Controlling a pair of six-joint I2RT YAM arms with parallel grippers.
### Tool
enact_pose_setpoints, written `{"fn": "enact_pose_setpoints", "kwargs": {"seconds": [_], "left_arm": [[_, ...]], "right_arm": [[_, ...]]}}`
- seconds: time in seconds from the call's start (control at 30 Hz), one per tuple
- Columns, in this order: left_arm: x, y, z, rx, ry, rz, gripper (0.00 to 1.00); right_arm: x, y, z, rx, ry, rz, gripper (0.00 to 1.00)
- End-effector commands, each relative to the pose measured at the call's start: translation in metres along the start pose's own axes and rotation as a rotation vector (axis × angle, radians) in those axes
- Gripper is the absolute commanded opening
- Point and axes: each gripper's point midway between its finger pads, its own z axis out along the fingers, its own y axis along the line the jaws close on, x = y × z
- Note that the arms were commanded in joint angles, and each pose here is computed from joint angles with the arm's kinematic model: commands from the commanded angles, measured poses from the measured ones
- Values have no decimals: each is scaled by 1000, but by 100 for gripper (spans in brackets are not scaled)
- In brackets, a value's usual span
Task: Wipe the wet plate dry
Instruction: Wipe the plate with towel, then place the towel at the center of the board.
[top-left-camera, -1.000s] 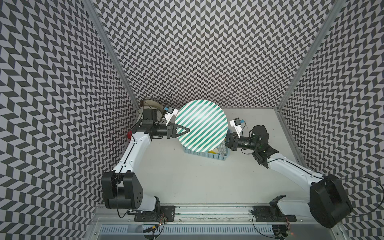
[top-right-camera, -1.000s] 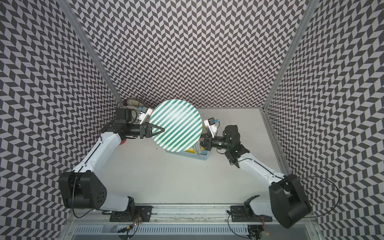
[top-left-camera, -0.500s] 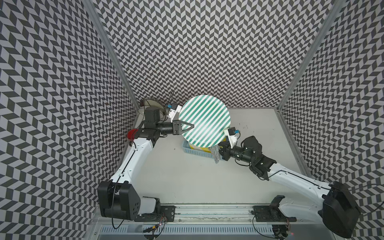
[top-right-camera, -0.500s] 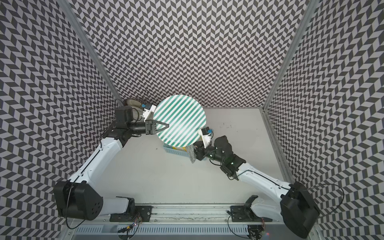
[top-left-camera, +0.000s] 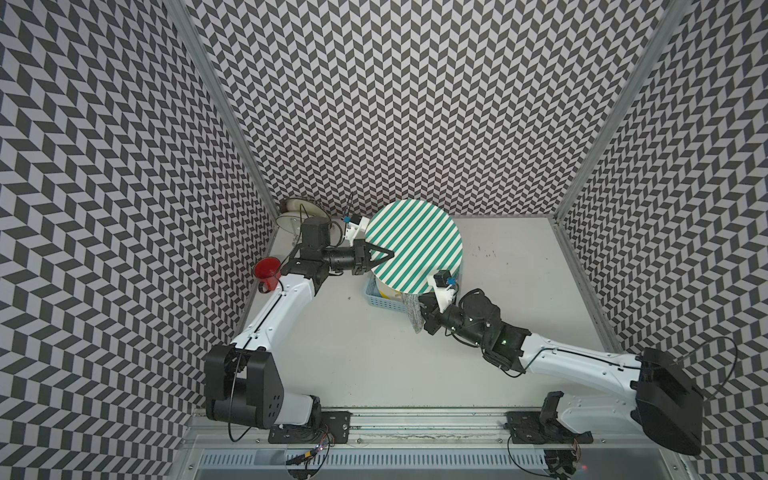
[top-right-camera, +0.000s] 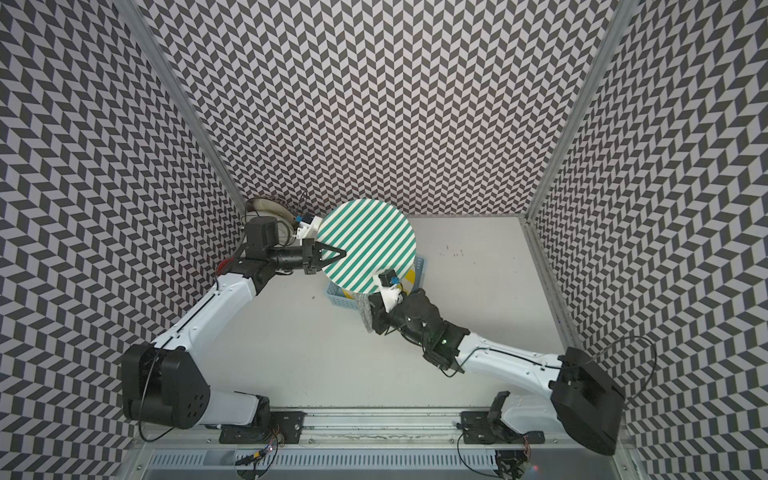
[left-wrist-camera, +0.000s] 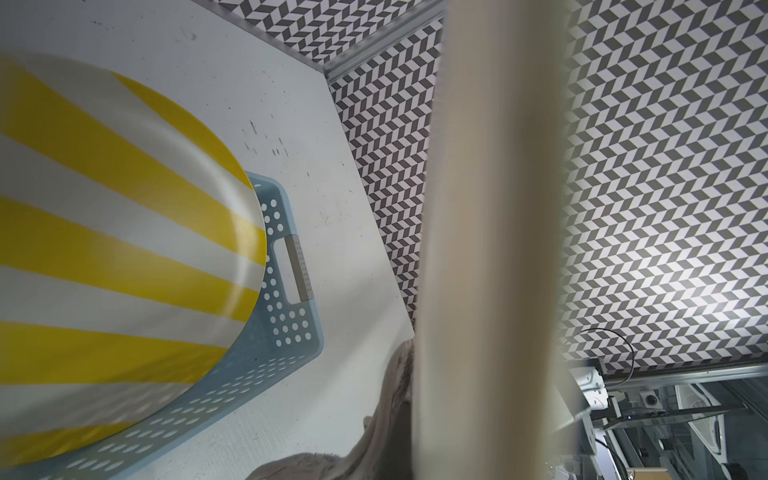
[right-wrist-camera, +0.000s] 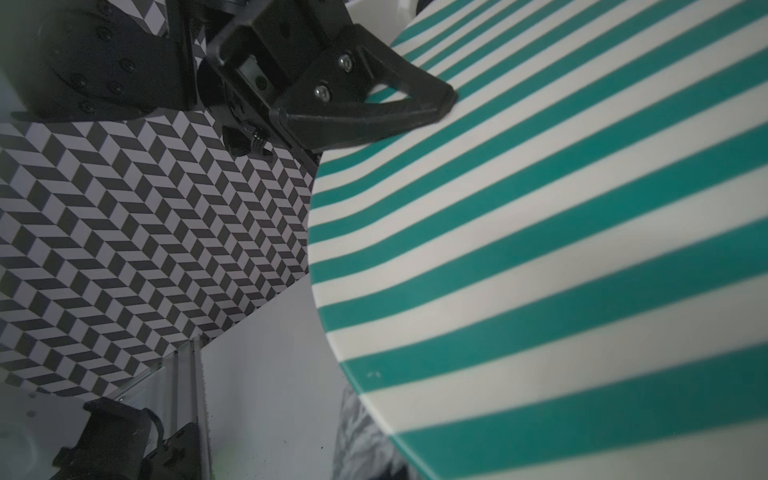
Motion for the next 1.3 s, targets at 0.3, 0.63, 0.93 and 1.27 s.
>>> {"fn": "enact_pose_setpoints", "kwargs": {"seconds": [0.3,0.63,0.93,1.27], "left_arm": [[8,7,14,1,18,6,0],[-3,12,9,-71,-36,123,0],[-72,6,-32,-238,-294,326,0],[-101,5,-45,-328,-383,436,0]], "right_arm": [[-116,44,34,59,-387,-138,0],[-143,56,28,18,-418,-106,0],[-93,-9,-35,227,-229,50,0],[77,-92,-115,570,162,328,0]]}}
